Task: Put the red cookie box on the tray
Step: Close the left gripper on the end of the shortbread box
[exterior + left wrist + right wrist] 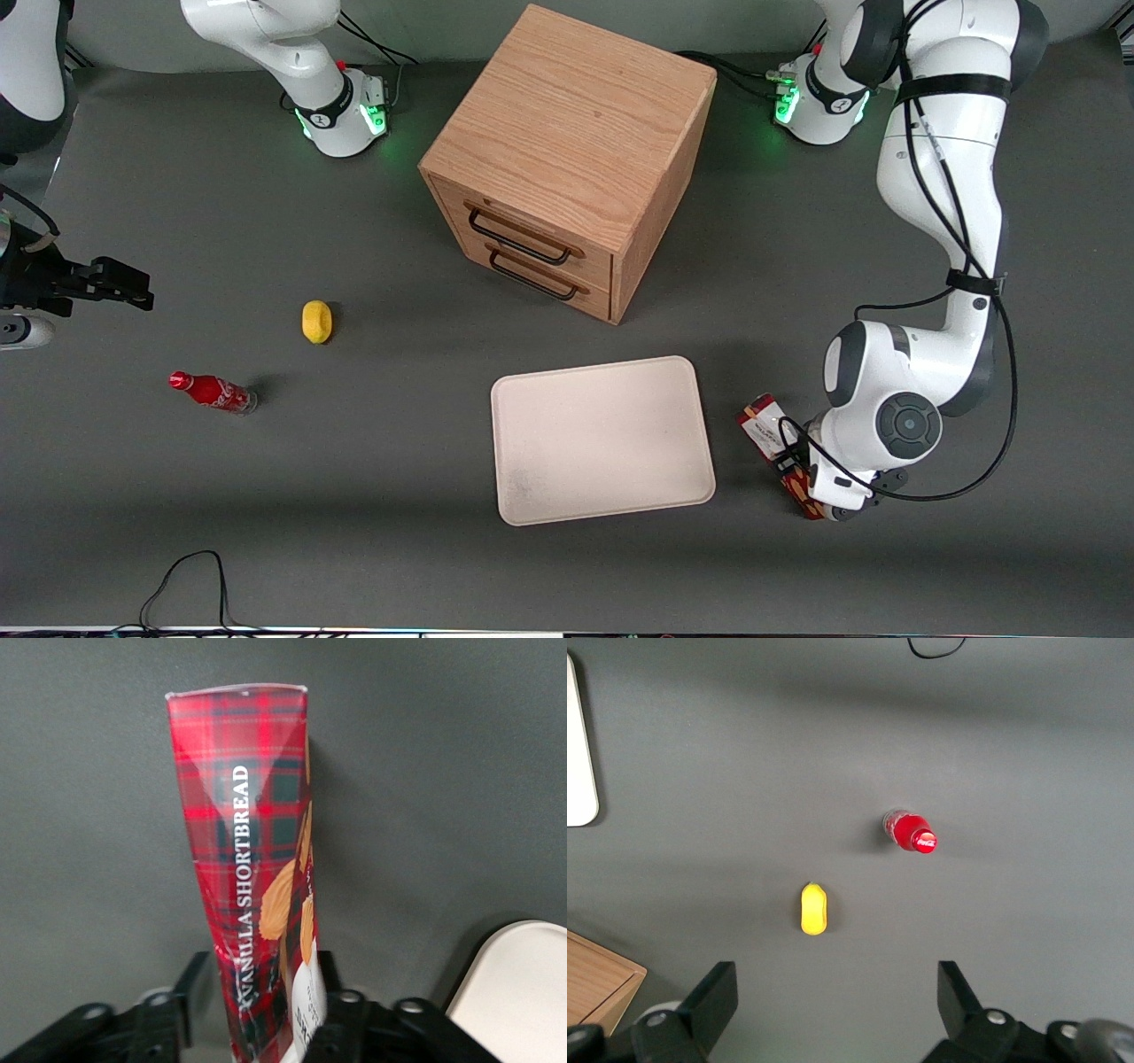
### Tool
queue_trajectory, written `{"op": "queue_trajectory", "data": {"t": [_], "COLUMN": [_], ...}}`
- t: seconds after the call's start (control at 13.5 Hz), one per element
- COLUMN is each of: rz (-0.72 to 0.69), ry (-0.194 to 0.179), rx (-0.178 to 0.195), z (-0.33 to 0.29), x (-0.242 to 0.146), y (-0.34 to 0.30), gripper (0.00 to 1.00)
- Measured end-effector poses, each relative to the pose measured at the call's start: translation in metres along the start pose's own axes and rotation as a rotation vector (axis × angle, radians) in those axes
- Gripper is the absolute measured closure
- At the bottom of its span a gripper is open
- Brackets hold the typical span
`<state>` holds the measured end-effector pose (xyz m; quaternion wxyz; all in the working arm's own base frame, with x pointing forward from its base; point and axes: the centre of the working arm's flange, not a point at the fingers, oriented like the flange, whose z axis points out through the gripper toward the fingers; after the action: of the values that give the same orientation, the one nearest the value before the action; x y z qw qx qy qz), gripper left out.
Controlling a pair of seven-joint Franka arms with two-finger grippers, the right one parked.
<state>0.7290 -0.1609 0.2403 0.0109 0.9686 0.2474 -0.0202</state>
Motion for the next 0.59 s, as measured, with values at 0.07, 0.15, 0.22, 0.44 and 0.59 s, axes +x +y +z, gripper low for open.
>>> {"op": "queue_trajectory", "data": {"t": [0.07,0.15,0.22,0.44,0.59], "rz": [0.002,0.004,0.006,0.01,0.012], "ry": [0.0,0.0,0.0,0.0,0.0], "rx": [0.0,0.0,-0.001,-0.001,0.0], "z": [0.0,0.0,-0.0001,0.0001,-0.0002], "x": [0.0,0.0,-0.0001,0.0,0.0], "y": [0.0,0.0001,0.0002,0.0001,0.0001], "gripper": [0.63,0.75,0.84,0.97,0.97]}}
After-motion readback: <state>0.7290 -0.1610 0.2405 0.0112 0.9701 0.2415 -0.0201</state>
